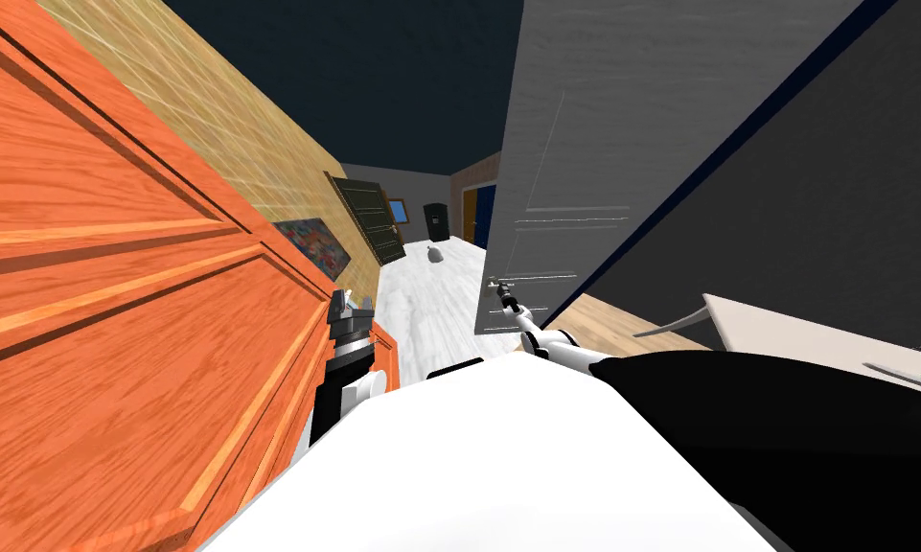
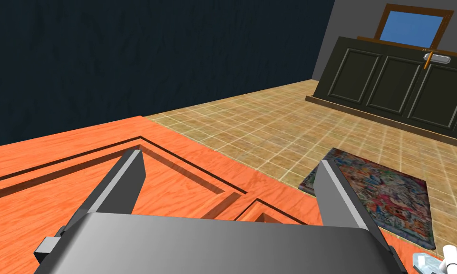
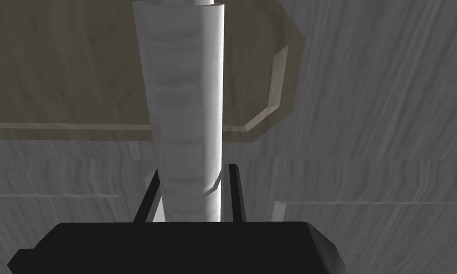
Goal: Push the door open
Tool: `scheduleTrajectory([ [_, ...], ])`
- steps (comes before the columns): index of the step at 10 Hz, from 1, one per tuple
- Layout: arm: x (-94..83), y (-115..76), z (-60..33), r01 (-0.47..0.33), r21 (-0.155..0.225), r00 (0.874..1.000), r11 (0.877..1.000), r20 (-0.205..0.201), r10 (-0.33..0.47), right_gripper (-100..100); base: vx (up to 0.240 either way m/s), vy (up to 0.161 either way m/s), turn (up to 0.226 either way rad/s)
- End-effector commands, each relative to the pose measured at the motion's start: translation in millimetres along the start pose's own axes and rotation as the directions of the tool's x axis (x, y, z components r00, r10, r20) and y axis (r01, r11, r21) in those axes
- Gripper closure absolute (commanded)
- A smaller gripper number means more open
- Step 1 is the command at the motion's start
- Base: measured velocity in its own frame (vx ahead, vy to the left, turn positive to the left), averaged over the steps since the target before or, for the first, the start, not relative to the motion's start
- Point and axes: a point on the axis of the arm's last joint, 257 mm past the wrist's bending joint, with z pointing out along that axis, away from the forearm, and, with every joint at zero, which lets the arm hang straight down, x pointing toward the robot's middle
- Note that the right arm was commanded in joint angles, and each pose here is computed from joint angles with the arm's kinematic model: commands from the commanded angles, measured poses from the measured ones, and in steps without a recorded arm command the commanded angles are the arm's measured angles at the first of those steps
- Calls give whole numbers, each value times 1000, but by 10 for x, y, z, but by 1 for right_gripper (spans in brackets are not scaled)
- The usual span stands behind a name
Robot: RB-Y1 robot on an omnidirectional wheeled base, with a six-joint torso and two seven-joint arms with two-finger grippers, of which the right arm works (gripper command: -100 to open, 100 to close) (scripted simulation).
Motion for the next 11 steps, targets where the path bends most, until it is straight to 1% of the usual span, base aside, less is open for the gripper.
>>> scheduleTrajectory([
  [1, 0, 0, 0, 0, 0, 1000, 1000, 0, 0, 100, 88, 41, -37],
  [2, -105, 21, -4, 1, -3, 1000, 1000, 19, -1, 100, 131, 31, -57],
  [6, -287, 18, -36, 1, -3, 999, 1000, 54, 0, 100, 175, 37, -44],
  [10, -509, 15, -82, 0, -3, 995, 1000, 97, 0, 100, 195, 23, -50],
  [11, -509, 15, -82, 0, -3, 995, 1000, 97, 0, 100, 126, 16, -21],
])
